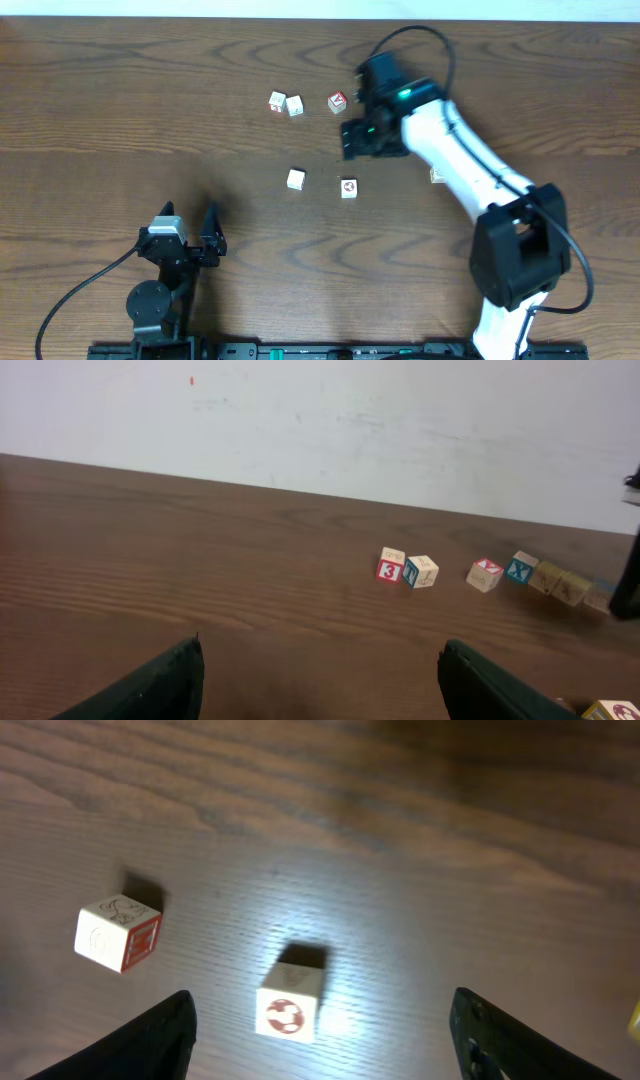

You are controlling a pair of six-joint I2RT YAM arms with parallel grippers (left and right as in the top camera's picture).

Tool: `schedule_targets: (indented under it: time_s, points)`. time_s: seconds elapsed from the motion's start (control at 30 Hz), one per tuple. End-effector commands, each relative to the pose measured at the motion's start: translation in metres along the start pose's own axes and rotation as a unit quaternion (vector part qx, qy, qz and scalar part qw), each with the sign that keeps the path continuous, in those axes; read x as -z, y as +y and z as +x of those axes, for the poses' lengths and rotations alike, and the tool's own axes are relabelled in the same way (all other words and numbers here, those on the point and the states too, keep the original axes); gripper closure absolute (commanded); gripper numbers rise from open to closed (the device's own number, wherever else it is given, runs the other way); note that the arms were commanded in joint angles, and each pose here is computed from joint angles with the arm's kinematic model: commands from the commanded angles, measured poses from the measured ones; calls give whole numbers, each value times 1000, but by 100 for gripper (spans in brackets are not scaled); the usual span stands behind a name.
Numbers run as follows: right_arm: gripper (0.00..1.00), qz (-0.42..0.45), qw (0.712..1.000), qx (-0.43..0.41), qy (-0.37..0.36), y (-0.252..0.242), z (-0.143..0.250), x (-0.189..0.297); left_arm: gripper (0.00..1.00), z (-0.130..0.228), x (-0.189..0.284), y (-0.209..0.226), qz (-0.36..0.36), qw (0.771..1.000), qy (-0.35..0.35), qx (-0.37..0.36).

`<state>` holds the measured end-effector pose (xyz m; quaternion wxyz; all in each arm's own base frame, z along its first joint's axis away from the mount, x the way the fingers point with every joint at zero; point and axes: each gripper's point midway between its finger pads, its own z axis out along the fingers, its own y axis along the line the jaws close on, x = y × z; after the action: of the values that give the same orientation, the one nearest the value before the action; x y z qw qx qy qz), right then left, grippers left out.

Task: Lift 3 blocks

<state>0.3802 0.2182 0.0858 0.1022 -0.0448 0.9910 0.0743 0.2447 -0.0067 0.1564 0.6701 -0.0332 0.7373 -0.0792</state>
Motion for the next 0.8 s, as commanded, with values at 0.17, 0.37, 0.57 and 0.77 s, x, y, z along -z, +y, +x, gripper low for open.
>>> schedule_targets:
  time_s: [0.17, 0.37, 0.57, 0.77]
  points:
    - [23, 111, 992, -28, -58, 16, 9, -9, 25, 16, -1, 0, 6, 1000, 25, 7]
    - [22, 127, 991, -20, -39, 22, 22, -31, 25, 16, -1, 0, 6, 1000, 25, 7]
    - [18, 129, 991, -30, -5, 18, 32, -55, 25, 16, -1, 0, 6, 1000, 25, 7]
    - [34, 114, 992, -45, 29, 7, 35, -67, 25, 16, -1, 0, 6, 1000, 25, 7]
